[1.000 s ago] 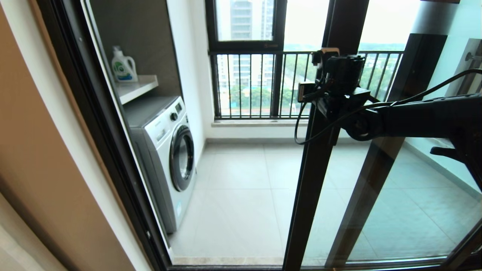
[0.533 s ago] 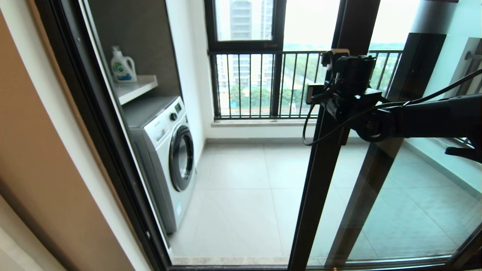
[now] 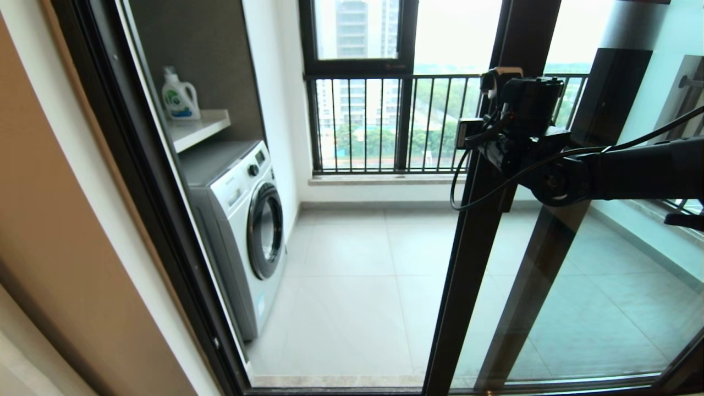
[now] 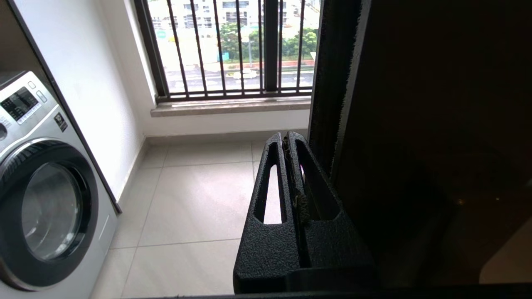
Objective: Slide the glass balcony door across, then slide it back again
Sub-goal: Open the slid door
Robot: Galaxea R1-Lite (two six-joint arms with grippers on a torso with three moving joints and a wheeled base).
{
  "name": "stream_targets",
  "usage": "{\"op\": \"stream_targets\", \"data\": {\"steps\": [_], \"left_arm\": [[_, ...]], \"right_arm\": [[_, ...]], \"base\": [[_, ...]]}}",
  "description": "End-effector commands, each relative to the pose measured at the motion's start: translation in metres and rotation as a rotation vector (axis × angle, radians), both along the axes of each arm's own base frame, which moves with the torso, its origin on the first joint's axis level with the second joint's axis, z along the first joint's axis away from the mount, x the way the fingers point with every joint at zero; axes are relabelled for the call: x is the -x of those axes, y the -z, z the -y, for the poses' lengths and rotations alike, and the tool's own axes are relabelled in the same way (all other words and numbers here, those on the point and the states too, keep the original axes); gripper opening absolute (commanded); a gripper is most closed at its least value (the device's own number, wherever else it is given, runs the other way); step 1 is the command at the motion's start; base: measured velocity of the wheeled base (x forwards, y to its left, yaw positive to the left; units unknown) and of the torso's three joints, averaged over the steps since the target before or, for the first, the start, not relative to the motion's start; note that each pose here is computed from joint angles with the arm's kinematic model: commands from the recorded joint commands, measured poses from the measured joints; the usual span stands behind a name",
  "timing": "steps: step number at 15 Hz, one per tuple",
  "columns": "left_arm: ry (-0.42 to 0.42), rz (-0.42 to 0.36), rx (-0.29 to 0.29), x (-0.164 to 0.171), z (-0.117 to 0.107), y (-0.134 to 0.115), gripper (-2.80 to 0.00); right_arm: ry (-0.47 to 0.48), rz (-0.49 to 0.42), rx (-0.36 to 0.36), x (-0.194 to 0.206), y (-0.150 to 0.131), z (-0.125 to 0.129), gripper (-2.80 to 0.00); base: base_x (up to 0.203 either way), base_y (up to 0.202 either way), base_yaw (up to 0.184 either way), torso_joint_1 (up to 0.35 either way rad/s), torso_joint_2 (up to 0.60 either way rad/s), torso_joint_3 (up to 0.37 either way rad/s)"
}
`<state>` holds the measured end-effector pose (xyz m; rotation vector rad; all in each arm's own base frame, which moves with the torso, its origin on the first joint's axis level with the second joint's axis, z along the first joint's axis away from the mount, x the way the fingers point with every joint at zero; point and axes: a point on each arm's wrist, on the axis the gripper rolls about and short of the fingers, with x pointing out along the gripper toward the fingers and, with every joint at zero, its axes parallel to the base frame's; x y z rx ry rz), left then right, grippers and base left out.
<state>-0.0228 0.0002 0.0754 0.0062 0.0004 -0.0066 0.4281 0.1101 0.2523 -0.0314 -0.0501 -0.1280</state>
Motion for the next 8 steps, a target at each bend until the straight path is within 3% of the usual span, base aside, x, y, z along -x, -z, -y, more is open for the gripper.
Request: {"op": "stream_targets", "data": {"steps": [1, 8], "left_arm": [[0.000, -0.001, 0.000, -0.0001, 0.0000, -0.0001, -2.80], [0.000, -0.001, 0.000, -0.0001, 0.0000, -0.0001, -2.80]], "right_arm": [[0.029, -0.006, 0.003, -0.0053, 0.0040, 0.0099, -2.80], [0.037, -0.004, 0.002, -0.0063, 0.0037, 0.0150, -2.80]], "base": [[0.000, 0.000, 0.000, 0.000, 0.00, 0.000], [0.000, 0.000, 0.000, 0.000, 0.00, 0.000]]}}
